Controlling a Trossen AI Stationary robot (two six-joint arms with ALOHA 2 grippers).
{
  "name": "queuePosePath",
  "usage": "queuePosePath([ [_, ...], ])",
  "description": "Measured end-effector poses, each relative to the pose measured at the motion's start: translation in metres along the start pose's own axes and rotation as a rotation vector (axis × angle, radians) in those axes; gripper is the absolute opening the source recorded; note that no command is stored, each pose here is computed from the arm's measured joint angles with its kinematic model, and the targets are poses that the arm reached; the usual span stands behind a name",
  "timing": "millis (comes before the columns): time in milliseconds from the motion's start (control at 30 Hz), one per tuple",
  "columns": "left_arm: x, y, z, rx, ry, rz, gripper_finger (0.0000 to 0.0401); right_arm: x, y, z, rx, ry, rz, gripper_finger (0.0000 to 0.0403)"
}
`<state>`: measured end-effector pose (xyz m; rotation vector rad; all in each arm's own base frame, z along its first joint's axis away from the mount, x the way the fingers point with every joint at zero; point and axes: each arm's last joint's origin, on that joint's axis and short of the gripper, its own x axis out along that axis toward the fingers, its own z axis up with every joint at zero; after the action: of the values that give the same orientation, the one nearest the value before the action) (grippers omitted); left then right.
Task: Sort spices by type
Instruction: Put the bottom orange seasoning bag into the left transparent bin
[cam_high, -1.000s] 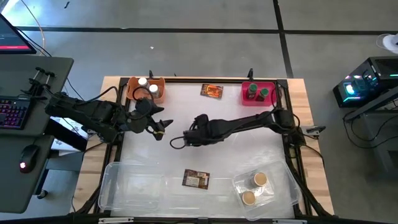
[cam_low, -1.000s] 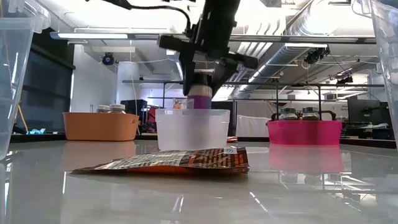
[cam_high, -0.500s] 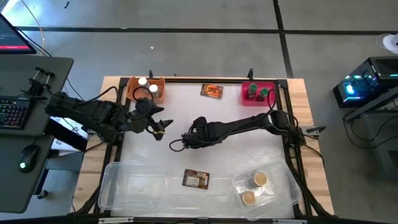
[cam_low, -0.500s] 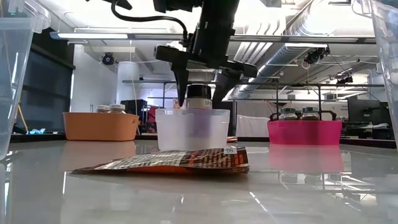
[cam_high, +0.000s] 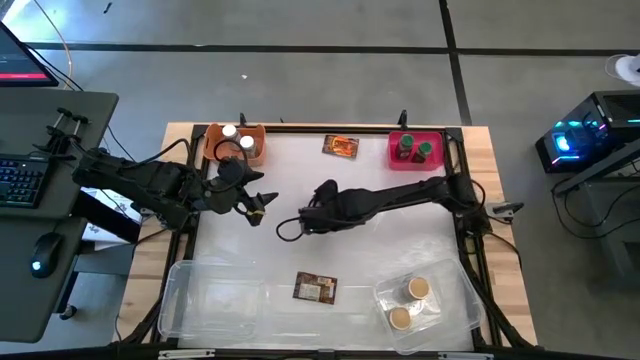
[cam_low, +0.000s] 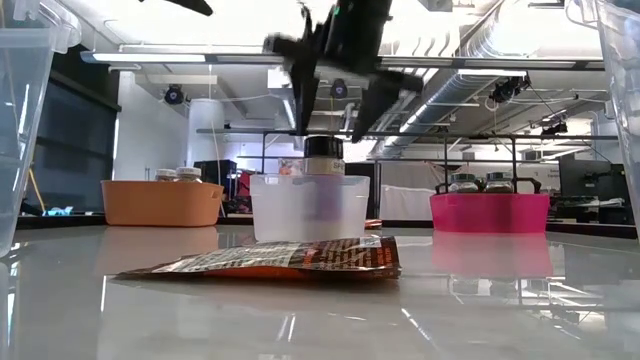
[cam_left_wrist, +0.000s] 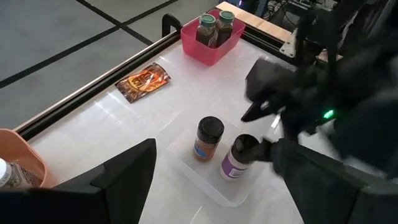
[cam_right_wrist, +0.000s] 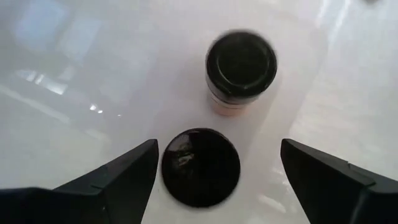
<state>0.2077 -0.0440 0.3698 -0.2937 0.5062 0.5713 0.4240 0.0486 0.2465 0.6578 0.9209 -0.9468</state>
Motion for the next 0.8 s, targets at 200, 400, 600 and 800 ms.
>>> queuePosePath([
  [200,0.000,0.000,0.000,0.000,0.001,0.001,0.0319,-0.058,-0.013,0.007,-0.168,-0.047,0.125,0.0334],
  [400,0.000,0.000,-0.001,-0.002,0.018,-0.019,0.0319,-0.111,-0.013,-0.022,-0.559,0.107,0.427,0.0334],
  [600,0.000,-0.001,-0.001,-0.022,0.018,-0.021,0.0319,-0.123,0.010,-0.094,-1.026,0.249,0.649,0.0335],
  [800,0.000,-0.001,0.000,-0.049,0.014,-0.020,0.0319,-0.095,0.037,-0.155,-1.599,-0.071,0.521,0.0335],
])
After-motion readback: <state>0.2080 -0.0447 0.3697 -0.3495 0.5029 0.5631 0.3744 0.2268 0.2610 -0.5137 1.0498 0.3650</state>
